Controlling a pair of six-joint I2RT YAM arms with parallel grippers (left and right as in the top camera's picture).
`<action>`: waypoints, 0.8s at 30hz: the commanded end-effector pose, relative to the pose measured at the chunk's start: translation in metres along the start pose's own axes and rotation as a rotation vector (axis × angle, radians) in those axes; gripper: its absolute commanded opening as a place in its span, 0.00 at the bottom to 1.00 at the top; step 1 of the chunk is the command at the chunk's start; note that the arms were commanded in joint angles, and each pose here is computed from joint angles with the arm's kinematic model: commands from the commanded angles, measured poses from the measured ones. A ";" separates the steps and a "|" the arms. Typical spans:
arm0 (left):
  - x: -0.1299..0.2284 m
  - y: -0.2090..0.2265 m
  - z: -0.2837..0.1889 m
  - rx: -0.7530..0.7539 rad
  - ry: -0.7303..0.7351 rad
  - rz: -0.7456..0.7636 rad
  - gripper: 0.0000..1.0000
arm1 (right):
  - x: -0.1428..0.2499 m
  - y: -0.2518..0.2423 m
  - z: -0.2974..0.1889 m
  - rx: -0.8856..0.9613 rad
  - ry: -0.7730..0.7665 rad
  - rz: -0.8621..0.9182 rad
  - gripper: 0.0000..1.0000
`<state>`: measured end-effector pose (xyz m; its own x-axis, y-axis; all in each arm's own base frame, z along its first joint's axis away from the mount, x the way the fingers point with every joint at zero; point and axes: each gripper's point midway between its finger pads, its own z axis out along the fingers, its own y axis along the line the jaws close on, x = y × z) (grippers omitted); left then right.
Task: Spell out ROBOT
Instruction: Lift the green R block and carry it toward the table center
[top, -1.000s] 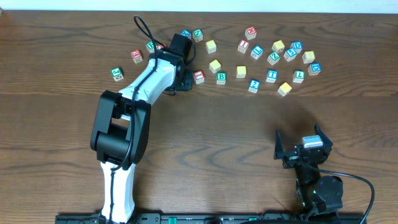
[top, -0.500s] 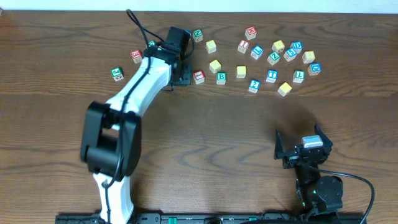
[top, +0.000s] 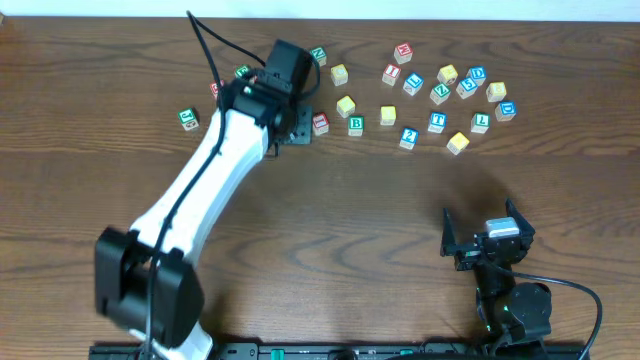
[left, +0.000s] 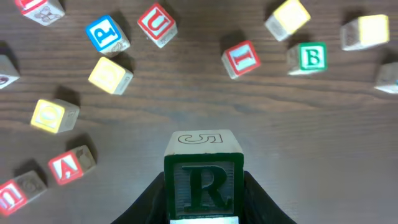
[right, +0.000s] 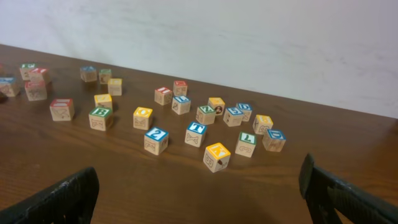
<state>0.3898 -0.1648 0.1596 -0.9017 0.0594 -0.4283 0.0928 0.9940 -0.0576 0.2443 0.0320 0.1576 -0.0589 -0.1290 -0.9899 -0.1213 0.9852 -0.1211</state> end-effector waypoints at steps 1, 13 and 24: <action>0.015 0.007 -0.014 -0.072 -0.050 -0.016 0.08 | 0.001 -0.002 0.000 0.006 -0.001 -0.010 1.00; 0.109 0.026 -0.010 -0.070 -0.074 -0.168 0.08 | 0.001 -0.002 0.000 0.006 -0.001 -0.010 0.99; 0.146 0.011 0.014 0.002 0.085 -0.190 0.09 | 0.001 -0.002 0.000 0.006 -0.001 -0.010 0.99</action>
<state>0.2730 -0.1390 0.0970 -0.9117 -0.1071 -0.3967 -0.0713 0.9920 -0.1040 0.2443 0.0320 0.1577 -0.0585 -0.1289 -0.9899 -0.1213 0.9852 -0.1211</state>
